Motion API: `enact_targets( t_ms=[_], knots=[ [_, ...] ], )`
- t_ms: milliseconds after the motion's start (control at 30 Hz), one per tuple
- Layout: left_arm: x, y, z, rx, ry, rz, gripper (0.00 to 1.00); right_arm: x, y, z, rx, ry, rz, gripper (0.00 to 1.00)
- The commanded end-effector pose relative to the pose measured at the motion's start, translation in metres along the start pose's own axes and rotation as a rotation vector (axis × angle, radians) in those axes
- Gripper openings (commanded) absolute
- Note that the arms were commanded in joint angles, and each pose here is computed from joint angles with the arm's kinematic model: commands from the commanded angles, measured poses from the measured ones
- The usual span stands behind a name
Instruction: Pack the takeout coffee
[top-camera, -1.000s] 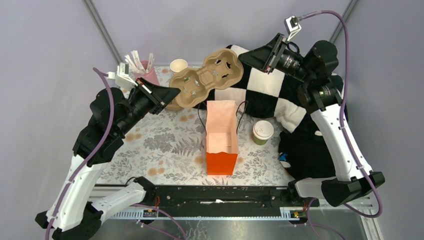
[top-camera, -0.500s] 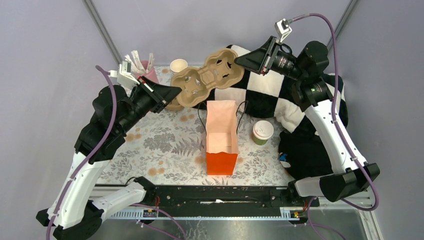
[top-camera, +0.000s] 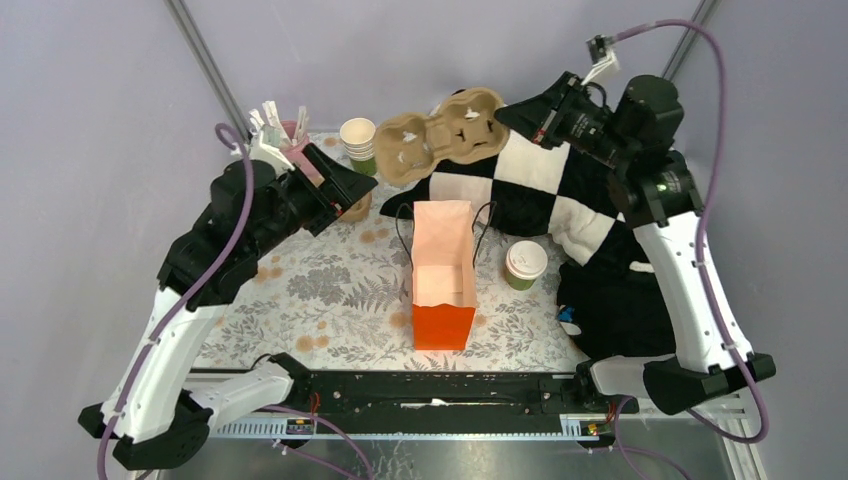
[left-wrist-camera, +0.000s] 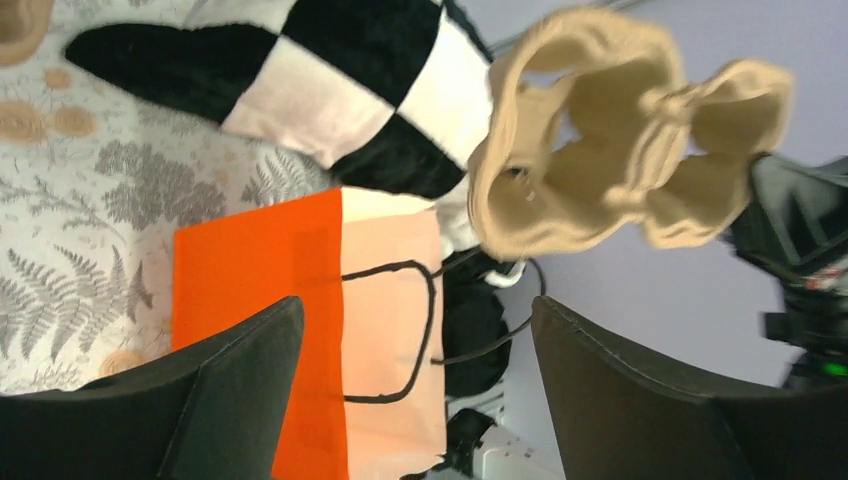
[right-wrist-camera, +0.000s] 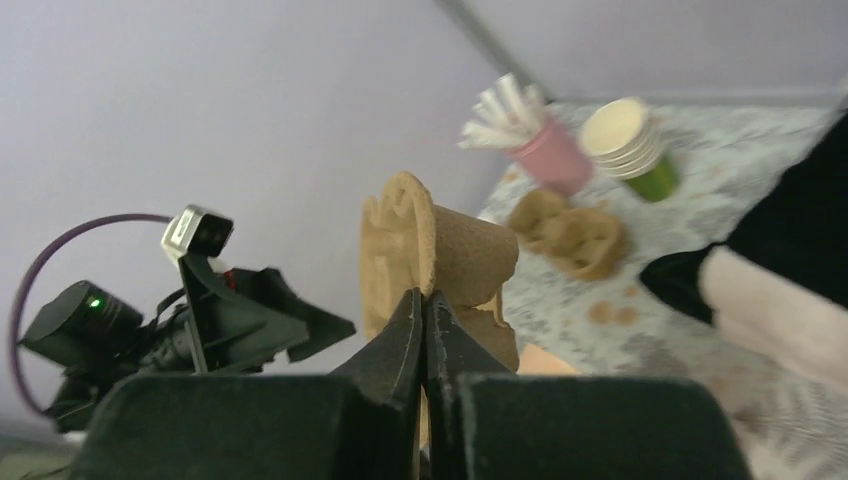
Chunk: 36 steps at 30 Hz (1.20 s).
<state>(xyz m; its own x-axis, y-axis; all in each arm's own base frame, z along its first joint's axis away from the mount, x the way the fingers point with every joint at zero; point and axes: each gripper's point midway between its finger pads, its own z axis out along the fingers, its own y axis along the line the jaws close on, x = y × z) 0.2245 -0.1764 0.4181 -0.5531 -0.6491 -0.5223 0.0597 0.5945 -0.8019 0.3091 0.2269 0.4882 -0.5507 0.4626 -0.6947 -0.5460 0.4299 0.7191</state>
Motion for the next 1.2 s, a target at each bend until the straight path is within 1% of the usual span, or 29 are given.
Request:
enact_targets(
  t_ms=[0,100,167,200,300,367,400,467,567,667,767,833,933,1067,1167],
  knots=[
    [0.030,0.002,0.016,0.007,0.173,0.067,0.88,-0.027,-0.019,-0.046,0.286,-0.109,-0.250,0.00],
    [0.057,-0.007,0.031,0.084,0.317,0.105,0.89,-0.030,-0.019,-0.060,0.336,-0.102,-0.328,0.00],
    [0.067,-0.005,0.036,0.091,0.364,0.121,0.88,-0.027,-0.015,-0.062,0.323,-0.068,-0.365,0.00],
    [0.071,-0.001,0.039,0.084,0.378,0.127,0.85,-0.024,-0.011,-0.063,0.302,-0.046,-0.382,0.00],
    [0.077,0.015,0.046,0.027,0.410,0.162,0.67,-0.007,0.007,-0.063,0.182,0.053,-0.446,0.00],
    [0.081,0.024,0.050,-0.009,0.440,0.207,0.55,0.007,0.017,-0.065,0.107,0.112,-0.460,0.00],
    [0.082,0.029,0.052,-0.027,0.449,0.244,0.44,0.012,0.019,-0.066,0.088,0.127,-0.459,0.00],
    [0.077,0.032,0.057,-0.045,0.447,0.317,0.28,0.023,0.021,-0.067,0.050,0.160,-0.443,0.00],
    [0.063,0.028,0.066,-0.037,0.415,0.443,0.14,0.039,0.016,-0.067,0.031,0.231,-0.406,0.00],
    [0.048,0.017,0.076,-0.007,0.382,0.560,0.00,0.049,0.009,-0.069,0.051,0.266,-0.396,0.00],
    [0.044,0.008,0.083,0.041,0.377,0.628,0.00,0.057,0.007,-0.071,0.064,0.298,-0.400,0.00],
    [0.043,0.002,0.086,0.070,0.371,0.647,0.00,0.066,0.003,-0.069,0.089,0.333,-0.408,0.00],
    [0.049,-0.005,0.088,0.129,0.389,0.662,0.00,0.083,0.003,-0.064,0.117,0.382,-0.437,0.00],
    [0.057,-0.004,0.085,0.177,0.414,0.676,0.00,0.104,0.010,-0.053,0.089,0.439,-0.469,0.00],
    [0.063,-0.004,0.081,0.217,0.413,0.674,0.00,0.116,0.009,-0.046,0.087,0.488,-0.535,0.00]
  ],
)
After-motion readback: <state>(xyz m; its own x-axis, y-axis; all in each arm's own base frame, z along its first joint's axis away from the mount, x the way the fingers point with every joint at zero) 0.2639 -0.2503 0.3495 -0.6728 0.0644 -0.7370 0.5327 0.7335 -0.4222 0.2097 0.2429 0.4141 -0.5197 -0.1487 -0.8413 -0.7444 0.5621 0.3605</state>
